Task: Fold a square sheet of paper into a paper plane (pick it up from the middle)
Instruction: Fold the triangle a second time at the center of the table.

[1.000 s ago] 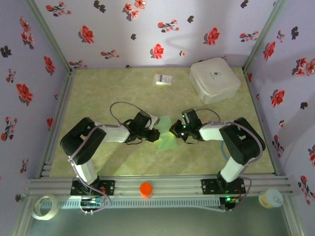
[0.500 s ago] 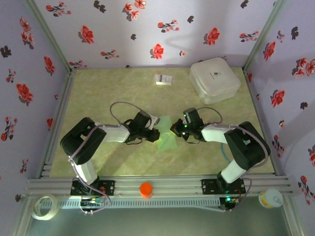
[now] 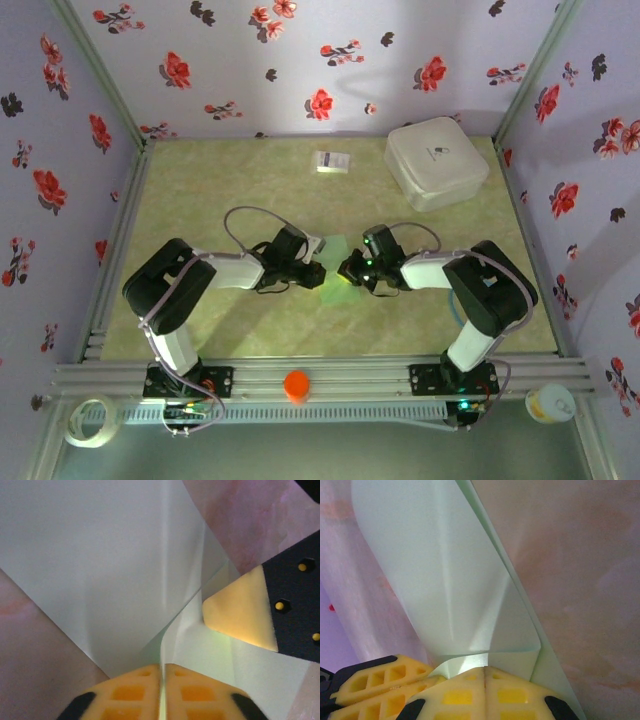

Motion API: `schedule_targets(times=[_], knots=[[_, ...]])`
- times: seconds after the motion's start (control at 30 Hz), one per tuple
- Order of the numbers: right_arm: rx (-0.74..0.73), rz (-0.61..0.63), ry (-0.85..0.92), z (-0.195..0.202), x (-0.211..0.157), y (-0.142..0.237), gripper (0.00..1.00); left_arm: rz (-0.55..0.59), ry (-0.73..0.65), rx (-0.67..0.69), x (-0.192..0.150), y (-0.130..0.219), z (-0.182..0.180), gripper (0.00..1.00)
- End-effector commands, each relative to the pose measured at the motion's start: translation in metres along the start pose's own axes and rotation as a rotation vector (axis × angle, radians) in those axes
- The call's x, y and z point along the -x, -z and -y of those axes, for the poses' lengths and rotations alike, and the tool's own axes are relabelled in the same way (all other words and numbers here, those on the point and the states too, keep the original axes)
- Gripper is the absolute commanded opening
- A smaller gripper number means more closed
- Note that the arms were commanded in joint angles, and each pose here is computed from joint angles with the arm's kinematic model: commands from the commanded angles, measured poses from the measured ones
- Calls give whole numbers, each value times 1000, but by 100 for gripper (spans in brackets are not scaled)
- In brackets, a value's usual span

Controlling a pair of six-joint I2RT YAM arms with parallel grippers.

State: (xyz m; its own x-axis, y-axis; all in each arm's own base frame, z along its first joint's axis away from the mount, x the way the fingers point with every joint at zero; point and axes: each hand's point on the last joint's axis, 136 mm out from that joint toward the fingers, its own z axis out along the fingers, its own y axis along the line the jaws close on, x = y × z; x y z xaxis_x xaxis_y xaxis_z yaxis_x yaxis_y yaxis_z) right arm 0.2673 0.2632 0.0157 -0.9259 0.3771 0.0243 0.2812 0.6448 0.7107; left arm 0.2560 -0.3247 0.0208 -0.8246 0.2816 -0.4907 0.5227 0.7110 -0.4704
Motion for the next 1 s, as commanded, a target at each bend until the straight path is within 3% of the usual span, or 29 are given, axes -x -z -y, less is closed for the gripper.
schedule_targets(times=[0.0, 0.1, 0.23, 0.5, 0.77, 0.97], knots=[[-107, 5, -53, 35, -3, -2, 0, -52, 25, 49, -8, 9, -7, 19], [-113, 8, -66, 38, -4, -2, 0, 0, 51, 54, 10, 25, 1, 28], [-91, 11, -77, 36, -3, -4, 0, 29, 90, 25, 24, 43, 16, 30], [-82, 14, -75, 35, -3, -3, 0, -76, 214, -195, 20, 35, 58, 13], [-82, 13, -72, 35, -4, -3, 0, -217, 269, -290, 2, 13, 74, 4], [-83, 11, -70, 35, -4, -2, 0, -216, 281, -312, 3, 8, 78, 3]])
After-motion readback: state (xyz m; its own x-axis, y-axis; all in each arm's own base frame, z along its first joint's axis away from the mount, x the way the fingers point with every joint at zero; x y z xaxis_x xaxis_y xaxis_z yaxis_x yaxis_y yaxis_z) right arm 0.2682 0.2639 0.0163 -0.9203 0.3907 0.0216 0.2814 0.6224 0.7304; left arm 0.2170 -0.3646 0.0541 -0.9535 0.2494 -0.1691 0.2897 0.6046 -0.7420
